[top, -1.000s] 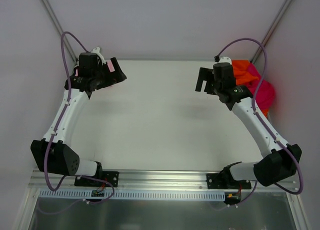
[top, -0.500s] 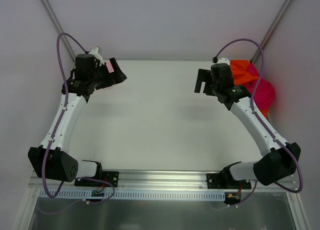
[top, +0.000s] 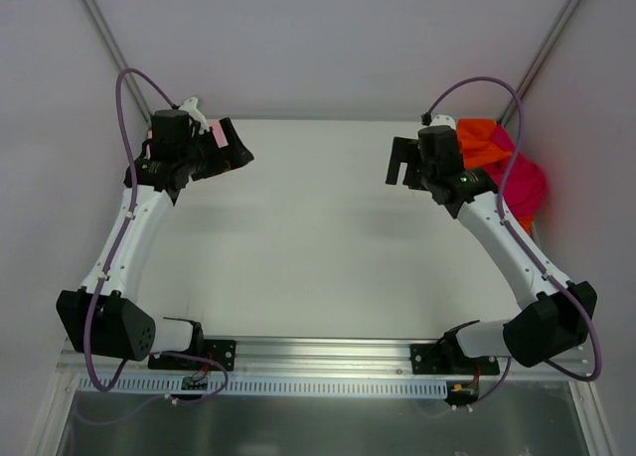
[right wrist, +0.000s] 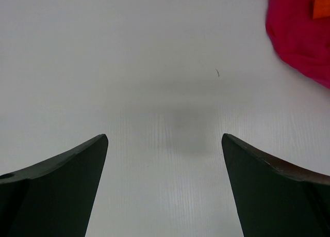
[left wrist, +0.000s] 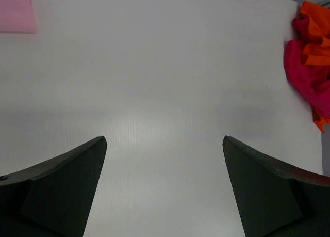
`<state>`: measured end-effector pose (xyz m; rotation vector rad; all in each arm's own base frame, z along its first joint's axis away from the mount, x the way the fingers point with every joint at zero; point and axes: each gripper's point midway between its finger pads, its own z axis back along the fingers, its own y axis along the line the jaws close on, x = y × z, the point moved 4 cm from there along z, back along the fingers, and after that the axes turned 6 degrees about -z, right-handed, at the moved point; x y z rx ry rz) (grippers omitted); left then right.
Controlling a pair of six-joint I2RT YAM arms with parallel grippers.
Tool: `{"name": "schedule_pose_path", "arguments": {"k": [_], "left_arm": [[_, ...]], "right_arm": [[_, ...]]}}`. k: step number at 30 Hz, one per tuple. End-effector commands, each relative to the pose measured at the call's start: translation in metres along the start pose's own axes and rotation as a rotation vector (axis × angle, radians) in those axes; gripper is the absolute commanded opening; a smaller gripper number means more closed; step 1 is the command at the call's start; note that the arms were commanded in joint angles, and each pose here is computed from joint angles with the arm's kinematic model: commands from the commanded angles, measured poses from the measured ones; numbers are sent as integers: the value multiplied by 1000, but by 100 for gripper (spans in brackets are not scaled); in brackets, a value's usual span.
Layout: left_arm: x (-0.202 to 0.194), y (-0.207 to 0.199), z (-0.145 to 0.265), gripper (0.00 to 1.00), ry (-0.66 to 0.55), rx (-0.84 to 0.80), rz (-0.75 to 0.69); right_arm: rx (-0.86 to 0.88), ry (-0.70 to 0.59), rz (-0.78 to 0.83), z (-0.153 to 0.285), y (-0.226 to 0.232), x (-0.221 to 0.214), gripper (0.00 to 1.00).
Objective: Fold and stack the t-shirts
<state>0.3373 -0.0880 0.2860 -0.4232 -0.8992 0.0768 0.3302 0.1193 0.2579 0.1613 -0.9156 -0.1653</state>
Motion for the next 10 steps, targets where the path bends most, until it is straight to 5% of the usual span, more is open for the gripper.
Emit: {"name": "schedule_pose_path", "arguments": {"k": [1, 10], "left_arm": [[7, -3, 12, 99, -49, -36, -29], [-1, 0, 9, 99, -55, -42, -12]], "right_arm": [[20, -37, 0, 0, 6, 9, 100], [0, -24, 21, -1, 2, 4, 100]]}}
